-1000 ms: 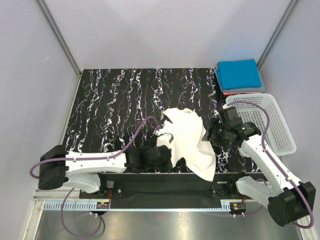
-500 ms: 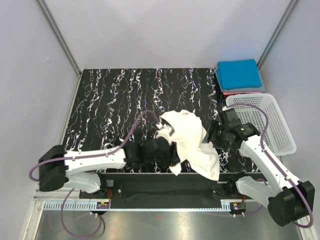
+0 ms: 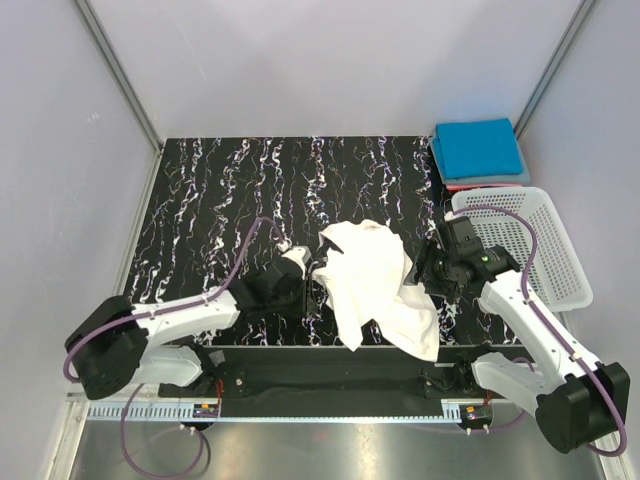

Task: Fold and stack the t-shirts
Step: Flatten the tshirt out

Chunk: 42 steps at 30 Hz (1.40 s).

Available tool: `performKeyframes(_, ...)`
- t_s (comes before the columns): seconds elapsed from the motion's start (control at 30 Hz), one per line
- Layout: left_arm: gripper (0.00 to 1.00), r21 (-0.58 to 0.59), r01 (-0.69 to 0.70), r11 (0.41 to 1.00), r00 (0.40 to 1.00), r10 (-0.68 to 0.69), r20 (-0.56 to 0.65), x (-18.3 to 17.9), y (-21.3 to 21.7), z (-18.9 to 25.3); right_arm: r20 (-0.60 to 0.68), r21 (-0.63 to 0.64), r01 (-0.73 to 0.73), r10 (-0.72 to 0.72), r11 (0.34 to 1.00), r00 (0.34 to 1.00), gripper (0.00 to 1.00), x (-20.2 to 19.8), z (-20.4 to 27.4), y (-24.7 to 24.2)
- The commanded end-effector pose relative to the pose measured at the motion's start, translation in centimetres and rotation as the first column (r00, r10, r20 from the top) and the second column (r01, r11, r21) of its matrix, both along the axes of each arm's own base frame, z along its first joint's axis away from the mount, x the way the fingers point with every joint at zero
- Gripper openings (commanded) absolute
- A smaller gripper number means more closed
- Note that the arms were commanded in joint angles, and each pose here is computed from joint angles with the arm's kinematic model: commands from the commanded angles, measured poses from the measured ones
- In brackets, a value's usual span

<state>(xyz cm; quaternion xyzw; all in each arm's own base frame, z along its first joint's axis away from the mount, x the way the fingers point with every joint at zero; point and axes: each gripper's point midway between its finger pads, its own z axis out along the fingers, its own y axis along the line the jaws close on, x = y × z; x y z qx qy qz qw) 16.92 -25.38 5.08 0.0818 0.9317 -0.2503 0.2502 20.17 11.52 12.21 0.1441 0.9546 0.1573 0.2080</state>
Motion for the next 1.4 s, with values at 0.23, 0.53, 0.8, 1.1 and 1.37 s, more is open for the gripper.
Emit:
performKeyframes(0.23, 0.36, -0.081, 0.151, 0.985, 0.982, -0.141, 0.124, 2.2, -4.2, -1.2, 0.067, 0.036, -0.030, 0.027, 0.999, 0.997, 0.64, 0.7, 1.6, 0.7)
performKeyframes(0.53, 0.39, -0.046, 0.206, 0.977, 0.974, -0.201, 0.104, 2.6, -5.1, -2.9, 0.080, 0.027, -0.037, 0.034, 0.999, 0.996, 0.64, 0.4, 1.8, 0.4)
performKeyframes(0.8, 0.40, -0.001, 0.173, 0.985, 0.982, -0.173, 0.071, 3.5, -5.1, -3.6, 0.081, 0.029, -0.044, 0.041, 0.999, 0.996, 0.64, 0.5, 1.7, 0.5)
performKeyframes(1.1, 0.46, 0.144, 0.063, 0.988, 0.996, -0.072, 0.057, 4.4, -2.3, -4.5, 0.094, 0.033, -0.046, 0.042, 0.998, 0.995, 0.64, 0.4, 2.0, 0.5)
performKeyframes(1.37, 0.36, 0.114, 0.122, 0.986, 0.992, -0.126, 0.028, 3.7, -3.2, -4.9, 0.093, 0.032, -0.049, 0.046, 0.998, 0.995, 0.64, 0.5, 1.9, 0.6)
